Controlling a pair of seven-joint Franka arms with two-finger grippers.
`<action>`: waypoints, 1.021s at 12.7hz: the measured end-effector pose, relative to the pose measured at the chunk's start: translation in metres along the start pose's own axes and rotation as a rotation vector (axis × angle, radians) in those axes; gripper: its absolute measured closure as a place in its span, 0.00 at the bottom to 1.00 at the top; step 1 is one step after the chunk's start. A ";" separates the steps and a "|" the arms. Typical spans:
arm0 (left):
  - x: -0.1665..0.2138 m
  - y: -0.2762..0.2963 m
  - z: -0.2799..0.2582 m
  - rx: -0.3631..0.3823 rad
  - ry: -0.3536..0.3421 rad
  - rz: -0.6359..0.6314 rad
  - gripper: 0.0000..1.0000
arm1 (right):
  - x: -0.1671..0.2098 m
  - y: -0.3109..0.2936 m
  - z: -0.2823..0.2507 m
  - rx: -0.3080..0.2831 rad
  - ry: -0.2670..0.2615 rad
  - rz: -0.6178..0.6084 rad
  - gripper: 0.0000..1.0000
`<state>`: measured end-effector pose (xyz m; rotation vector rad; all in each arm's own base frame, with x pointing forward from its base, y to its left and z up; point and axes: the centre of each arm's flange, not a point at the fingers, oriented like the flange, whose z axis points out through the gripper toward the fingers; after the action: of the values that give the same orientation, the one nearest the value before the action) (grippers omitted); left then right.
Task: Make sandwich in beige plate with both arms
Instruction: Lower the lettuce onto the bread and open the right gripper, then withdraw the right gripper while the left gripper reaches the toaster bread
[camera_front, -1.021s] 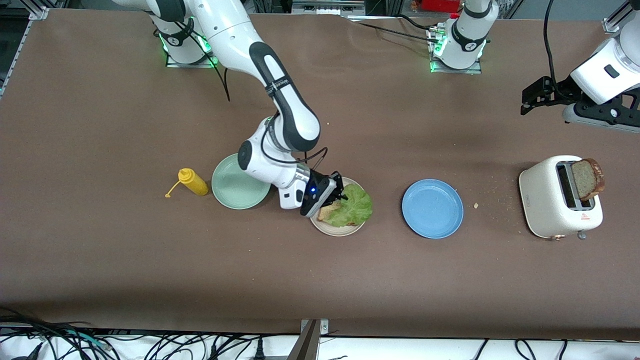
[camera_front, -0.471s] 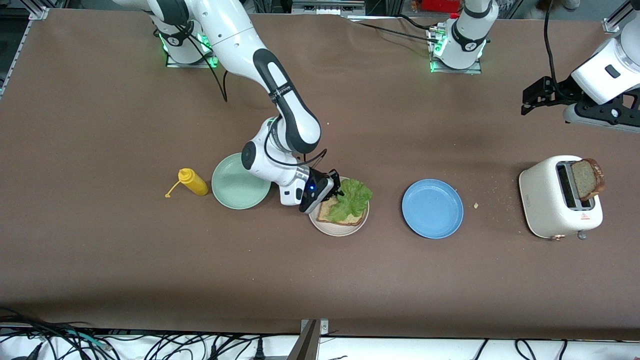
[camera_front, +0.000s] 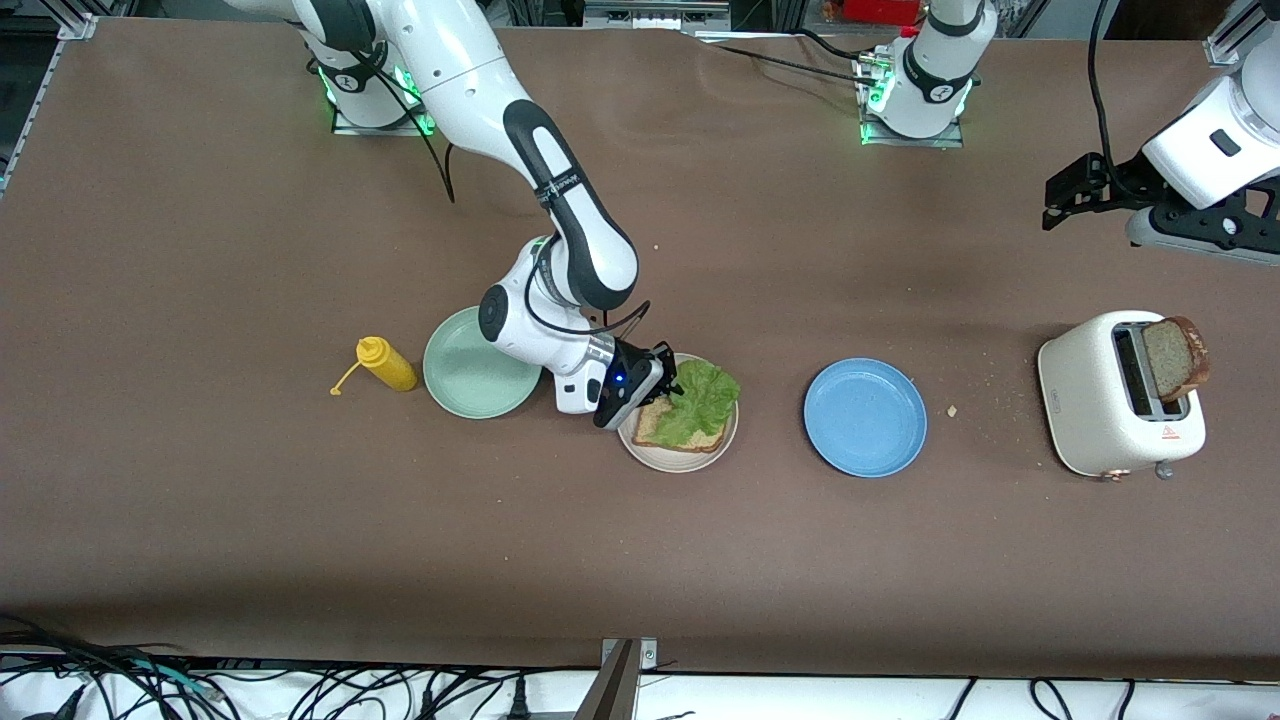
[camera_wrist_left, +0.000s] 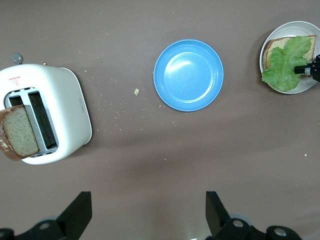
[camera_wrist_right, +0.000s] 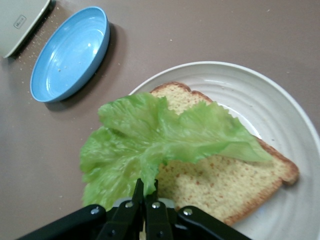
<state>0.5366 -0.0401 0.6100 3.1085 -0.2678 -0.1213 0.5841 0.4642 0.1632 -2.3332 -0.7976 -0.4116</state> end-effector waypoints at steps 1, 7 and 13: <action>0.000 -0.001 0.000 0.000 0.000 -0.001 0.00 | 0.002 0.006 -0.006 -0.014 -0.005 -0.009 0.92; 0.000 -0.003 0.000 0.000 0.000 -0.006 0.00 | 0.006 0.024 -0.034 -0.033 -0.004 0.002 0.24; 0.001 -0.004 -0.001 0.001 0.012 -0.008 0.00 | -0.003 0.024 -0.069 -0.054 -0.112 -0.071 0.00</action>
<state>0.5382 -0.0360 0.6110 3.1101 -0.2557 -0.1030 0.5913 0.4034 0.2027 -2.4007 -0.9358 -0.3385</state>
